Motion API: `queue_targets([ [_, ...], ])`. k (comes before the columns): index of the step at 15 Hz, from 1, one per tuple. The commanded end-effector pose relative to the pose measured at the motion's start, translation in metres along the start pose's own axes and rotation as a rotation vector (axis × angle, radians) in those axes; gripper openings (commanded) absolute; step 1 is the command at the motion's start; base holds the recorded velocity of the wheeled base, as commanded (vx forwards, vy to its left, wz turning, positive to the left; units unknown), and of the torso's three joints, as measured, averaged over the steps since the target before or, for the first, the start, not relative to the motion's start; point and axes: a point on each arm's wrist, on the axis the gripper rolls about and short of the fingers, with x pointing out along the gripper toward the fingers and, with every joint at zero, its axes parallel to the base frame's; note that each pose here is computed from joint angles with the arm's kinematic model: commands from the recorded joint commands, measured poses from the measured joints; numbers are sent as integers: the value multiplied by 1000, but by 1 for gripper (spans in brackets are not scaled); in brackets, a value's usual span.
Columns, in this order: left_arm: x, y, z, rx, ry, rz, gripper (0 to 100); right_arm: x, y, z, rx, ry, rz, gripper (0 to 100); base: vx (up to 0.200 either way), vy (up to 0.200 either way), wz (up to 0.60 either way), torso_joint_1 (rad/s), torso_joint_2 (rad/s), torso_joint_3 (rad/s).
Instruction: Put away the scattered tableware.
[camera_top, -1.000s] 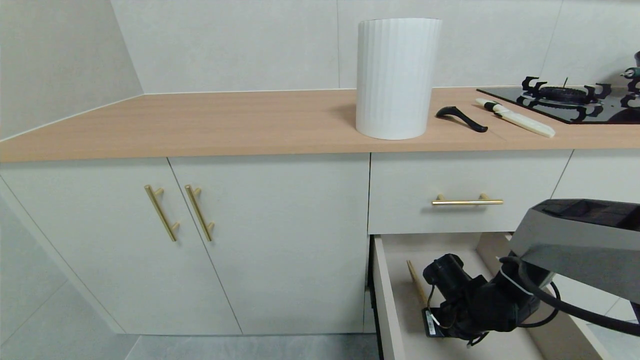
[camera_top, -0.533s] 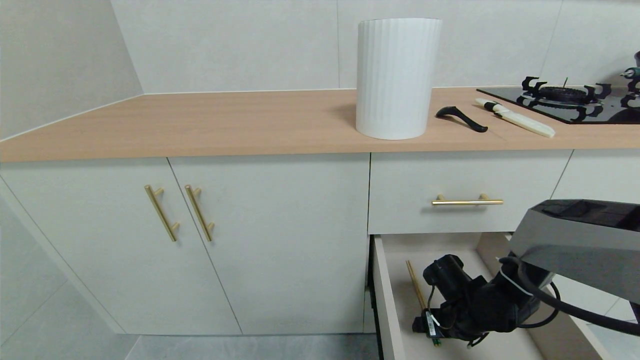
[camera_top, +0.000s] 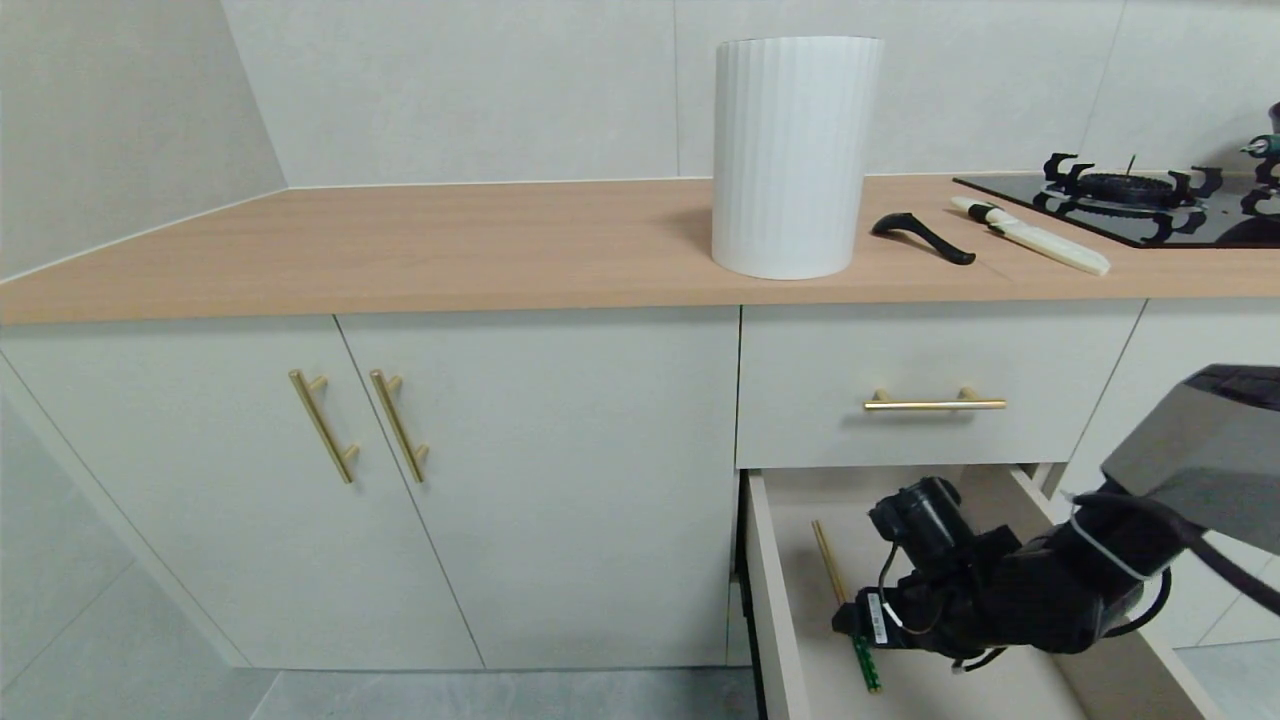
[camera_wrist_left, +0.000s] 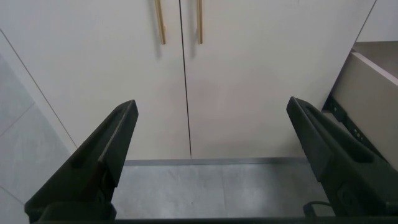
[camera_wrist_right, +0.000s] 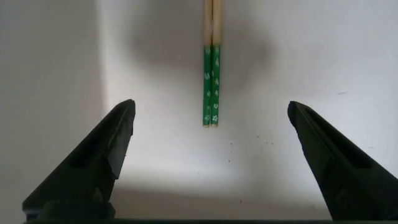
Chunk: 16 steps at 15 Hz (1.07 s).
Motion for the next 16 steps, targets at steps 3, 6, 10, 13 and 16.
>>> queue_targets([
  [3,0,0,0,0,0,0,100,-103,-8,23,24,-124,94,100,0,0,0,0,0,0],
  [6,0,0,0,0,0,0,100,-140,-15,25,25,-195,135,100,0,0,0,0,0,0],
  [10,0,0,0,0,0,0,100,-174,-25,27,21,-293,152,100,0,0,0,0,0,0],
  [13,0,0,0,0,2,0,100,-185,-36,32,18,-345,132,100,0,0,0,0,0,0],
  [16,0,0,0,0,2,0,100,-196,-46,33,3,-390,109,100,0,0,0,0,0,0],
])
